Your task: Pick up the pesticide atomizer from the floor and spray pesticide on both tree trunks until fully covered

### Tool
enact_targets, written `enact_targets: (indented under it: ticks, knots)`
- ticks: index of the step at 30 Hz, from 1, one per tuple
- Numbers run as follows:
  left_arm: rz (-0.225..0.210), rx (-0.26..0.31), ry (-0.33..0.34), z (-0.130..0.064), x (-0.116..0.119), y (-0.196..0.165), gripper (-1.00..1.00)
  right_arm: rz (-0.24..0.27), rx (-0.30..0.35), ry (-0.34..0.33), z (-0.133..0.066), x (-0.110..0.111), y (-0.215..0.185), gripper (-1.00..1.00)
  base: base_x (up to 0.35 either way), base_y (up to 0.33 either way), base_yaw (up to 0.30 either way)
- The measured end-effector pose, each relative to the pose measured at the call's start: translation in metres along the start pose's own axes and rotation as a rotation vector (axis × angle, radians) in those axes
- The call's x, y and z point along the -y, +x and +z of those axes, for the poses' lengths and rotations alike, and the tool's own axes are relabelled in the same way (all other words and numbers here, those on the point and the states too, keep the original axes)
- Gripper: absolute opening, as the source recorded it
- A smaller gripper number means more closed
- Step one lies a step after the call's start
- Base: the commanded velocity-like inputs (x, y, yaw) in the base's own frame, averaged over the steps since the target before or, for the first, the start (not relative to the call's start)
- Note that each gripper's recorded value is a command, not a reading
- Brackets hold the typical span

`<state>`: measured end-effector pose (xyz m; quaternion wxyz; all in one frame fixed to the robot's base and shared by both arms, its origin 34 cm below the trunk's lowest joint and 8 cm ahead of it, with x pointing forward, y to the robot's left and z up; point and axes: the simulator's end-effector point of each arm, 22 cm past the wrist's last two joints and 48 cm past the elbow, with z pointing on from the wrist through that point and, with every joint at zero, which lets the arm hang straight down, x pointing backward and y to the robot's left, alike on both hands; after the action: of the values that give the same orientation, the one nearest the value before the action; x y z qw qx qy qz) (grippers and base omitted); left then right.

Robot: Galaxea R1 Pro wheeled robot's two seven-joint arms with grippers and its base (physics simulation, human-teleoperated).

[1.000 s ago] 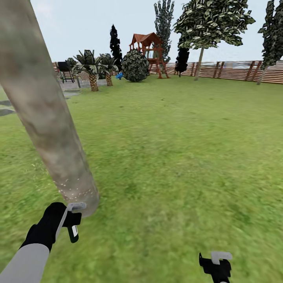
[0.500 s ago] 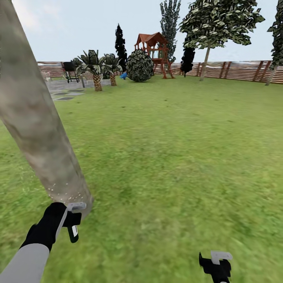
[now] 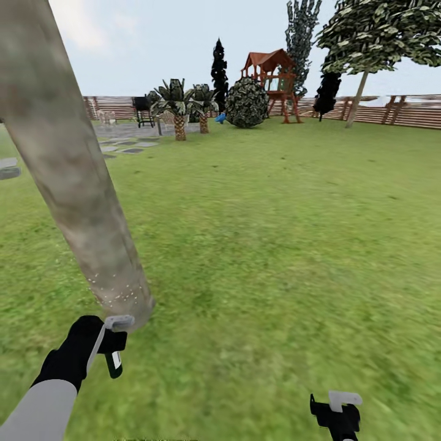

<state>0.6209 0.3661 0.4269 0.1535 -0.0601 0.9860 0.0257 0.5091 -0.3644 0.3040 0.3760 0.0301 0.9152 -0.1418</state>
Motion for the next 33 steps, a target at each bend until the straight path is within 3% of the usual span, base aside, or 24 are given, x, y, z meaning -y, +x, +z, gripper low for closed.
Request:
enact_targets:
  ticks: [14,24,33]
  knots:
    - [0.001,0.000,-0.001,-0.0001,-0.0001,0.0000,-1.00,0.000,0.000,0.000,-0.0001,0.0000,-0.0001,1.00,0.018,-0.273,0.270]
    - [0.000,0.000,0.000,-0.0002,-0.0001,0.0000,-1.00,0.000,0.001,0.000,-0.0001,0.0002,-0.0002,1.00,0.133,-0.266,0.028]
    - [-0.001,0.009,0.007,-0.0026,0.0031,-0.0072,-1.00,0.000,0.001,0.001,0.0003,0.0006,-0.0005,1.00,0.038,-0.036,0.221]
